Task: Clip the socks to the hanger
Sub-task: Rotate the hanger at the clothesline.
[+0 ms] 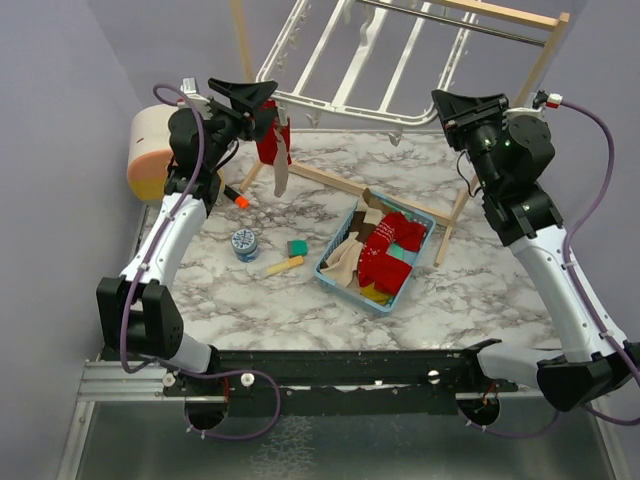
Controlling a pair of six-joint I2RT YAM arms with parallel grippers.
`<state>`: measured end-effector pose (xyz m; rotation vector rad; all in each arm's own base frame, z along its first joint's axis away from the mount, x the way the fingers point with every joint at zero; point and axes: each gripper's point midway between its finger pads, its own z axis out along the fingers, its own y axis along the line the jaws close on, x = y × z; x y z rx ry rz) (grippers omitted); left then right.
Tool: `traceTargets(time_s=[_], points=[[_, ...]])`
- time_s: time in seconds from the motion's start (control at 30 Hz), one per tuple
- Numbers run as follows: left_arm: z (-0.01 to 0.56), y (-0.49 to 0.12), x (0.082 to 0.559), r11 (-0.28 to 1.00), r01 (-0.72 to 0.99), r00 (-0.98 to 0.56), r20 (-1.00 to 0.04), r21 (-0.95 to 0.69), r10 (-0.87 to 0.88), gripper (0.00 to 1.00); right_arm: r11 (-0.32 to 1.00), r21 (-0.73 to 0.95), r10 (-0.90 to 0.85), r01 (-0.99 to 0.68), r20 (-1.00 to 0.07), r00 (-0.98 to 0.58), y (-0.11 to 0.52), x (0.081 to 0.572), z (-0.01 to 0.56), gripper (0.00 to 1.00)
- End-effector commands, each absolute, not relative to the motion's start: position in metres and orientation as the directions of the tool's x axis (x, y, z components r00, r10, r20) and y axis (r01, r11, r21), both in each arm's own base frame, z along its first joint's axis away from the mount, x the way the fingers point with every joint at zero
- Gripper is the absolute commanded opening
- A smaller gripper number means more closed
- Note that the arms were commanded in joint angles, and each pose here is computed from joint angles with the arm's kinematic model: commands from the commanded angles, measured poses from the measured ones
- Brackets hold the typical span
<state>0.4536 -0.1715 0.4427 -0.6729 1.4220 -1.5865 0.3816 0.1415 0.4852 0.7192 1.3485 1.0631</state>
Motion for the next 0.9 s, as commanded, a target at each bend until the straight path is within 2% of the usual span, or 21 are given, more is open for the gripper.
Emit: traceTargets(time_s=[0.0, 0.17, 0.4, 0.63, 0.87], points=[[0.455, -0.17, 0.405, 0.076, 0.31, -0.498, -0.229, -0.948, -0.836, 0.8, 0.355, 0.9, 0.904, -0.252, -0.4, -0.154, 0.152, 0.365, 0.497, 0.09], [0.447, -0.172, 0.375, 0.15, 0.279, -0.51, -0.278, -0.949, -0.814, 0.83, 0.345, 0.906, 0.897, -0.247, -0.395, -0.197, 0.156, 0.356, 0.489, 0.08], [0.466, -0.202, 0.351, 0.138, 0.325, -0.491, -0.291, -0.936, -0.821, 0.83, 0.323, 0.916, 0.889, -0.238, -0.38, -0.255, 0.163, 0.349, 0.479, 0.14], [0.465, -0.247, 0.357, 0.094, 0.323, -0.546, -0.266, -0.942, -0.795, 0.78, 0.288, 0.927, 0.878, -0.241, -0.356, -0.321, 0.175, 0.347, 0.473, 0.15], [0.465, -0.258, 0.377, 0.078, 0.316, -0.516, -0.24, -0.946, -0.823, 0.7, 0.257, 0.935, 0.864, -0.245, -0.335, -0.375, 0.184, 0.346, 0.473, 0.16]])
